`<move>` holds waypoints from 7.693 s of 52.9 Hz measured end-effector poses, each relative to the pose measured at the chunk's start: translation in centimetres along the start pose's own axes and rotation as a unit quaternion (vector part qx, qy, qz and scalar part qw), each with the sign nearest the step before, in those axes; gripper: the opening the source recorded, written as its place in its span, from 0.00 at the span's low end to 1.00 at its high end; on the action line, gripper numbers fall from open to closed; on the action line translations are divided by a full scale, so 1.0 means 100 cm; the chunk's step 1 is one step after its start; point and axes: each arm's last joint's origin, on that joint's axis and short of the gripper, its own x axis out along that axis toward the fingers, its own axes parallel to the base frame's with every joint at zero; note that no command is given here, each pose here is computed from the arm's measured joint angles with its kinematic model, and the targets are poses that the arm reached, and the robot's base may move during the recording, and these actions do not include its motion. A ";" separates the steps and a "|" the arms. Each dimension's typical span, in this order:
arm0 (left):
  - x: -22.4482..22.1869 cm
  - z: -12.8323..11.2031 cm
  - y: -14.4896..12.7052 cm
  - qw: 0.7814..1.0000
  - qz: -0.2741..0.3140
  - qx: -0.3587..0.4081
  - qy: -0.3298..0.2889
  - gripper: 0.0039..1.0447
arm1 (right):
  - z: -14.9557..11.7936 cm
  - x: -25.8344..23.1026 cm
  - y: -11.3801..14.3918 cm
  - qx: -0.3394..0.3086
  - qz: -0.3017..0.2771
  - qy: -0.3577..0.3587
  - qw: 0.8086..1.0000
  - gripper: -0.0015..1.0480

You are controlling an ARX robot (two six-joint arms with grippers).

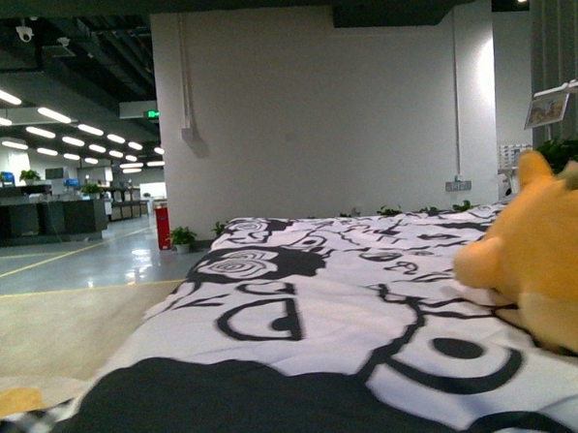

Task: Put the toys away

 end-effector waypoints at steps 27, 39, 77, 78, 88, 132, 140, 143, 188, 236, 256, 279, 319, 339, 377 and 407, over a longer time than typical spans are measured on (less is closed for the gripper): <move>0.000 0.000 0.000 1.000 -0.002 0.000 0.000 0.94 | 0.000 0.000 0.000 0.000 0.000 0.000 1.000 0.94; 0.000 0.000 0.000 1.000 -0.002 0.000 0.000 0.94 | -0.003 0.001 -0.001 0.014 -0.046 0.025 0.999 0.94; 0.000 0.000 0.000 1.000 -0.002 0.000 0.000 0.94 | 0.057 0.071 -0.005 0.022 -0.031 -0.051 0.998 0.94; 0.000 0.000 0.000 1.000 -0.002 0.000 0.000 0.94 | 0.058 0.075 -0.004 0.020 -0.030 -0.053 0.998 0.94; 0.000 0.000 0.000 1.000 -0.002 0.000 0.000 0.94 | 0.071 0.103 0.003 0.003 -0.033 -0.072 0.997 0.94; 0.000 0.000 0.000 1.000 -0.002 0.000 0.000 0.94 | 0.100 0.187 -0.003 -0.075 -0.072 -0.125 0.987 0.94; 0.000 0.000 0.000 1.000 -0.002 0.000 0.000 0.94 | 0.100 0.197 -0.014 -0.078 -0.090 -0.128 0.985 0.94; 0.000 0.000 0.000 1.000 -0.002 0.000 0.000 0.94 | 0.098 0.200 -0.016 -0.078 -0.093 -0.125 0.985 0.94; 0.000 0.000 0.000 1.000 -0.002 0.000 0.000 0.94 | 0.064 0.199 -0.015 -0.108 -0.110 -0.110 0.982 0.69; 0.000 0.000 0.000 1.000 -0.002 0.000 0.000 0.94 | 0.145 0.139 -0.070 0.017 0.003 -0.160 0.987 0.06; 0.000 0.000 0.000 1.000 -0.002 0.000 0.000 0.94 | 0.148 0.081 -0.050 0.099 0.133 -0.143 0.976 0.06; 0.000 0.000 0.000 1.000 -0.002 0.000 0.000 0.94 | 0.139 0.065 -0.038 0.118 0.121 -0.115 0.979 0.06; 0.000 0.000 0.000 1.000 -0.002 0.000 0.000 0.94 | 0.059 0.033 -0.009 0.006 -0.017 -0.006 1.000 0.06; 0.000 0.000 0.000 1.000 -0.002 0.000 0.000 0.94 | 0.034 0.022 0.000 0.001 -0.001 -0.009 1.000 0.06; 0.000 0.000 0.000 1.000 -0.002 0.000 0.000 0.94 | 0.010 0.008 0.000 0.001 -0.001 -0.007 1.000 0.06; 0.000 0.000 0.000 1.000 -0.002 0.000 0.000 0.94 | 0.001 0.000 0.000 0.001 -0.001 -0.006 1.000 0.06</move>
